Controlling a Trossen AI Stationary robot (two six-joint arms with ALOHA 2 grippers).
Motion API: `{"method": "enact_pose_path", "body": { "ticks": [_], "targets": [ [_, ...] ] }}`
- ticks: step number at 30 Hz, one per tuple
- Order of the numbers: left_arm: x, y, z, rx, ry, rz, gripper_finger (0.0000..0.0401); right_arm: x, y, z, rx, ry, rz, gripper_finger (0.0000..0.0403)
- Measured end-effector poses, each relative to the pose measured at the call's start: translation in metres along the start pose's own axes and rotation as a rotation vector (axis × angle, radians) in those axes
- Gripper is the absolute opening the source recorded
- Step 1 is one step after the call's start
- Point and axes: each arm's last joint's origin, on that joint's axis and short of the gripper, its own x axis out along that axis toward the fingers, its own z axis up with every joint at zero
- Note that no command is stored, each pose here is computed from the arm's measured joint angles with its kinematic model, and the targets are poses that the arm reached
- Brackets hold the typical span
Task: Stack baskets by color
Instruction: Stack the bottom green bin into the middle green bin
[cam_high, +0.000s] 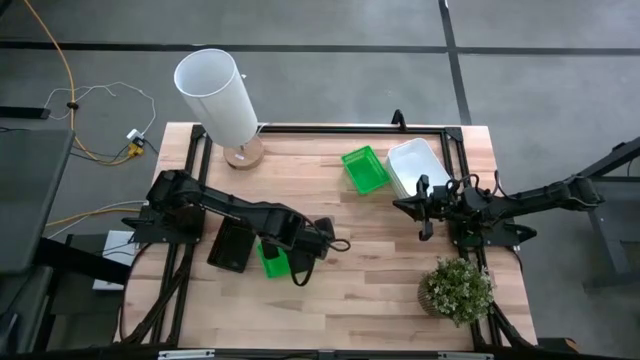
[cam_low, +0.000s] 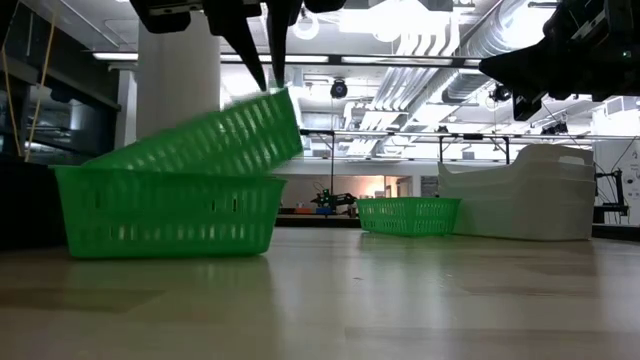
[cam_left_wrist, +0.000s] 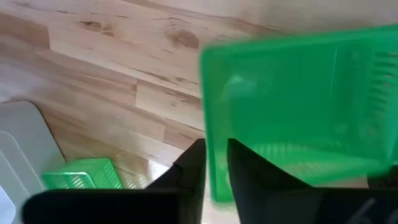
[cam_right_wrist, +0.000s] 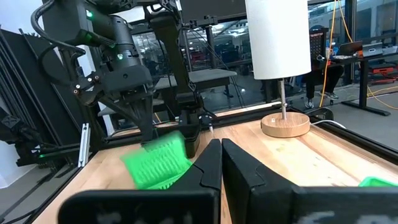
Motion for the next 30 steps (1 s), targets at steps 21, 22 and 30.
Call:
{"method": "enact_pose_path", "body": {
  "ticks": [21, 22, 30],
  "targets": [
    [-0.070, 0.021, -0.016, -0.519, 0.080, 0.217, 0.0161, 0.000, 0.000, 0.000, -0.001, 0.002, -0.001, 0.0000],
    [-0.081, 0.022, -0.020, -0.577, 0.047, 0.226, 0.0156, 0.000, 0.000, 0.000, -0.001, 0.002, -0.001, 0.0000],
    [-0.140, 0.021, -0.097, -0.932, -0.371, 0.212, 0.0060, 0.000, 0.000, 0.000, 0.005, 0.002, -0.001, 0.0000]
  ]
}}
